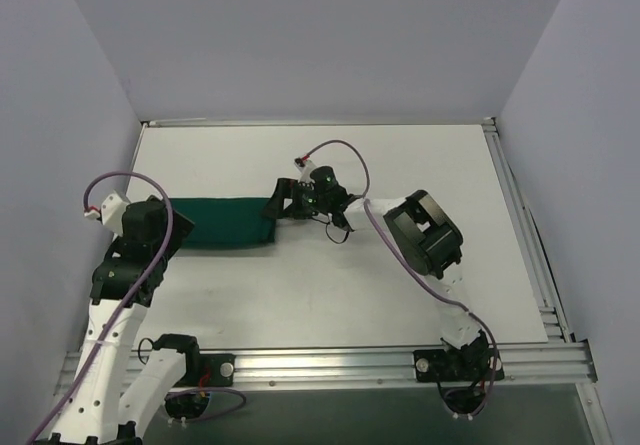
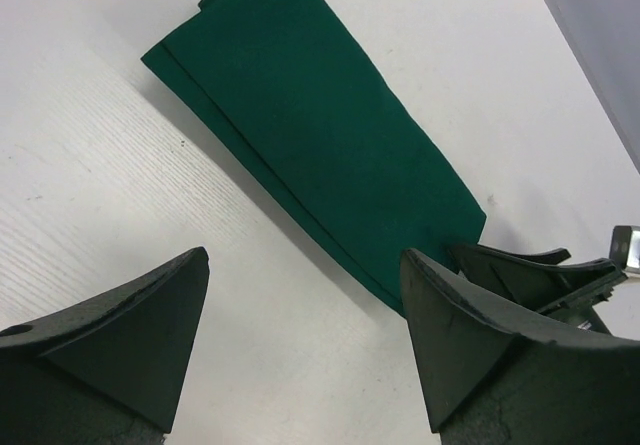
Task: Open and lay out the surgical kit
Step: Move the surgical kit at the center of the board.
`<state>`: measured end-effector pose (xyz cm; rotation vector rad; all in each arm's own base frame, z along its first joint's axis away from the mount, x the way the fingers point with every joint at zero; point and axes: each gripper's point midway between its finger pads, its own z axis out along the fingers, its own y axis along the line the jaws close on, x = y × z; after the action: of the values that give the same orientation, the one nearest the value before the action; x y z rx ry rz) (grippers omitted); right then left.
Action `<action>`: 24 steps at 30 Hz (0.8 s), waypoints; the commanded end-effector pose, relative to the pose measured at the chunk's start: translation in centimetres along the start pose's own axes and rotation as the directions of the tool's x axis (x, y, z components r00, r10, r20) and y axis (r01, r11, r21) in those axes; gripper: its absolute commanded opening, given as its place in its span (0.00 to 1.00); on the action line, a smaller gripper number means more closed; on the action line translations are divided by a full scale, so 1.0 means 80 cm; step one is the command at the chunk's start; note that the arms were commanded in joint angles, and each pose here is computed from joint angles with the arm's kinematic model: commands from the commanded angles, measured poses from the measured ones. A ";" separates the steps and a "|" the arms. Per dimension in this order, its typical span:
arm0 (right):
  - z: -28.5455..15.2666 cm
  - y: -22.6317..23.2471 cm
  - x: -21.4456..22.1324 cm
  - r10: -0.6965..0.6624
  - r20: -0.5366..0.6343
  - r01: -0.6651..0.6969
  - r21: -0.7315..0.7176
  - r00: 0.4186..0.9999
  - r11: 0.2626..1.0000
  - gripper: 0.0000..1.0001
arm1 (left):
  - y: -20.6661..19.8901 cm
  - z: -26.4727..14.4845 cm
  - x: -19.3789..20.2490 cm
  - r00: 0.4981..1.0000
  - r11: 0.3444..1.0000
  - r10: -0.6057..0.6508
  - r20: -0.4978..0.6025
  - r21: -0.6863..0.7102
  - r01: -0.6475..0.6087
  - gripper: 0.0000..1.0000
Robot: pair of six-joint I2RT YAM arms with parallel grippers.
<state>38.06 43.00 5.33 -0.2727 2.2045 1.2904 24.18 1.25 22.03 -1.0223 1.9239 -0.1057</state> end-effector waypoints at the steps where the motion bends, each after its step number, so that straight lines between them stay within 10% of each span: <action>1: -0.029 0.050 -0.054 -0.125 0.054 0.127 -0.022 0.991 0.992 1.00 | 0.005 0.007 0.000 0.999 0.998 -0.045 0.001 -0.052 0.045 0.86; 12: -0.074 0.096 -0.007 -0.111 -0.033 0.113 0.068 0.993 0.991 1.00 | 0.008 0.014 0.006 0.998 0.993 -0.050 -0.032 -0.109 0.046 0.86; 24: -0.066 0.130 0.045 -0.106 -0.032 0.109 0.122 0.994 0.987 0.76 | 0.003 0.005 -0.006 0.999 0.995 -0.043 -0.012 -0.086 0.041 0.87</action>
<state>27.34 44.42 10.73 -0.4254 2.3027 1.1404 24.27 1.36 19.66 -1.1292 1.9969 -0.0398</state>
